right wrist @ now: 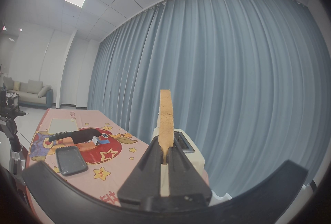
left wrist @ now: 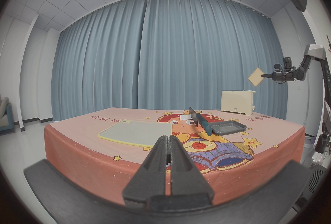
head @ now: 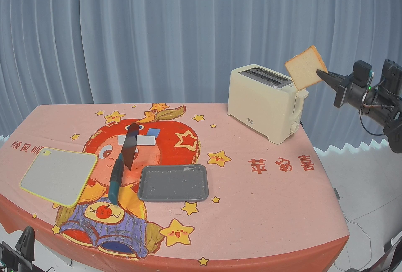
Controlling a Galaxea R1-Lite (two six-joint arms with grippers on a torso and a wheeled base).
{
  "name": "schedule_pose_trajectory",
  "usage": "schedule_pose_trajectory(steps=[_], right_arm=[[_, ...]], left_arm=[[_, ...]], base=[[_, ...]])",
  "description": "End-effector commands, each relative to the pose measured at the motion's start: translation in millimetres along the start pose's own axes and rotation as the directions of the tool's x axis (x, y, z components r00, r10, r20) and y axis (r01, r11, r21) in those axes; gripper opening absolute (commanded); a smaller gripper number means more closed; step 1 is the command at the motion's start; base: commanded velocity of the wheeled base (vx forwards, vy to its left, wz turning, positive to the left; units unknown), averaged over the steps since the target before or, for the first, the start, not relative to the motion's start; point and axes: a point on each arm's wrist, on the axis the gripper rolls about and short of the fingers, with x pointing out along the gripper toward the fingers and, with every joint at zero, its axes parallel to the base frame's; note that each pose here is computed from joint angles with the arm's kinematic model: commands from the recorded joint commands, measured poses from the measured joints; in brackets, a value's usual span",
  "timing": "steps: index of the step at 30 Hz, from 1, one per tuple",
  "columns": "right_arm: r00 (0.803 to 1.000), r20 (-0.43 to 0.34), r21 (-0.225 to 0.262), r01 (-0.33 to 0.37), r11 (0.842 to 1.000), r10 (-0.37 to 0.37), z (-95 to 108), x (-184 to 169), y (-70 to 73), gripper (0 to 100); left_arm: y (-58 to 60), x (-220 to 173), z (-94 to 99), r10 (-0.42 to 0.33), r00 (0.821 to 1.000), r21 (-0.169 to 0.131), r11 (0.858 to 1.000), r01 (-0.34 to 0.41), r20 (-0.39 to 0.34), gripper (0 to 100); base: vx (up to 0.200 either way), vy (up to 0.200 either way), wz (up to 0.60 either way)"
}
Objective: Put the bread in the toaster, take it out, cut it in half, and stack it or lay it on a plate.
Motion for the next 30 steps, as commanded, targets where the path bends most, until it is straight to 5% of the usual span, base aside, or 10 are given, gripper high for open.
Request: schedule_pose_trajectory(steps=[1,12,30], right_arm=[[1.0,-0.007,0.003,0.002,1.0,-0.002,-1,22,-12.1,0],[1.0,-0.019,0.009,-0.004,1.0,0.004,18,55,-29.7,0],[0.998,-0.055,0.03,-0.031,0.999,0.033,-5,90,-40.0,0]], left_arm=[[0.0,1,-4.8,0.001,1.0,0.0,1.0,-0.001,-0.019,0],[0.0,1,-4.8,0.001,1.0,0.0,1.0,-0.001,-0.019,0],[0.0,1,-4.8,0.001,1.0,0.0,1.0,-0.001,-0.019,0]], base=[[0.0,0.0,0.0],[0.0,0.0,0.0],[0.0,0.0,0.0]])
